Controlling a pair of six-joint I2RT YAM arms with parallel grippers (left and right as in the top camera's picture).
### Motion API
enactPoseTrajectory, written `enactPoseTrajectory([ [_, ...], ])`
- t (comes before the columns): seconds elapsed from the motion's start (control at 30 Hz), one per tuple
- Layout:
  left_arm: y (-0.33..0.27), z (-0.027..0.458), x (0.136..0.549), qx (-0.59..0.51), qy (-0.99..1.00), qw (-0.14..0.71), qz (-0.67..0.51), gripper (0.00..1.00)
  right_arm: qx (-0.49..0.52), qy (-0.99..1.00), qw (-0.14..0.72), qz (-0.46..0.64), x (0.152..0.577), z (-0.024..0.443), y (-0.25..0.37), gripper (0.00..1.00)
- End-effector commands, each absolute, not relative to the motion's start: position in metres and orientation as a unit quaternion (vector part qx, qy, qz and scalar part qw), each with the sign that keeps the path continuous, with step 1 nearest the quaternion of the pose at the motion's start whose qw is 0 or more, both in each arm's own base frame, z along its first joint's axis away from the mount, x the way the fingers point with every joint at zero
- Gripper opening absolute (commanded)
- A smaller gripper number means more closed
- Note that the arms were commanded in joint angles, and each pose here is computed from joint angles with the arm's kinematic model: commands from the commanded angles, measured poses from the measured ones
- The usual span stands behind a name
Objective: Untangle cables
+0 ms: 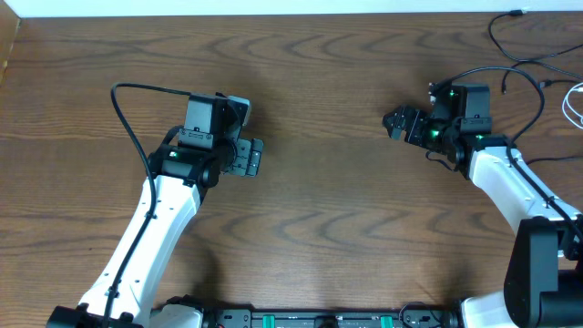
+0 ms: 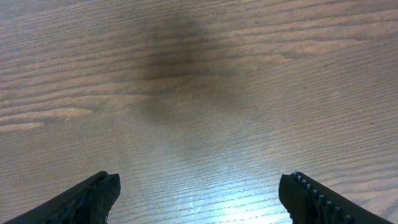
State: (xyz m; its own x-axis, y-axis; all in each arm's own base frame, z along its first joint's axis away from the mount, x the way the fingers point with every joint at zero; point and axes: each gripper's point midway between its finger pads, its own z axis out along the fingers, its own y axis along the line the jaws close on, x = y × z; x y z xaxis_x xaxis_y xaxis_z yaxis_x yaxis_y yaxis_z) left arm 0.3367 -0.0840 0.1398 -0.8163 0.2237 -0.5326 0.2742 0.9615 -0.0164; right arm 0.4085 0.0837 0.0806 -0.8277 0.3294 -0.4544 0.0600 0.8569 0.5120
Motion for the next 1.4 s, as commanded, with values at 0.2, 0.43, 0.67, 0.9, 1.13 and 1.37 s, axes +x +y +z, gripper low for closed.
enactPoseTrajectory([
  [0.2, -0.081, 0.142, 0.340, 0.125, 0.952, 0.276, -0.041, 0.87, 0.106, 0.926, 0.270, 0.243, 0.408, 0.077, 0.085, 0.99],
  [0.43, -0.081, 0.142, 0.340, 0.124, 0.952, 0.276, -0.041, 0.87, 0.106, 0.926, 0.270, 0.243, 0.408, 0.077, 0.085, 0.99],
  [0.67, -0.047, 0.138, 0.337, 0.100, 0.958, 0.263, 0.053, 0.87, 0.106, 0.926, 0.270, 0.243, 0.408, 0.077, 0.085, 0.99],
  [0.9, -0.046, 0.137, 0.335, 0.100, 0.959, 0.259, 0.055, 0.87, 0.106, 0.926, 0.270, 0.243, 0.408, 0.077, 0.085, 0.99],
  [1.13, -0.046, 0.137, 0.335, 0.100, 0.959, 0.259, 0.055, 0.87, 0.106, 0.926, 0.270, 0.243, 0.408, 0.077, 0.085, 0.99],
  [1.37, -0.046, 0.137, 0.335, 0.100, 0.959, 0.259, 0.055, 0.87, 0.106, 0.926, 0.269, 0.243, 0.408, 0.077, 0.086, 0.99],
])
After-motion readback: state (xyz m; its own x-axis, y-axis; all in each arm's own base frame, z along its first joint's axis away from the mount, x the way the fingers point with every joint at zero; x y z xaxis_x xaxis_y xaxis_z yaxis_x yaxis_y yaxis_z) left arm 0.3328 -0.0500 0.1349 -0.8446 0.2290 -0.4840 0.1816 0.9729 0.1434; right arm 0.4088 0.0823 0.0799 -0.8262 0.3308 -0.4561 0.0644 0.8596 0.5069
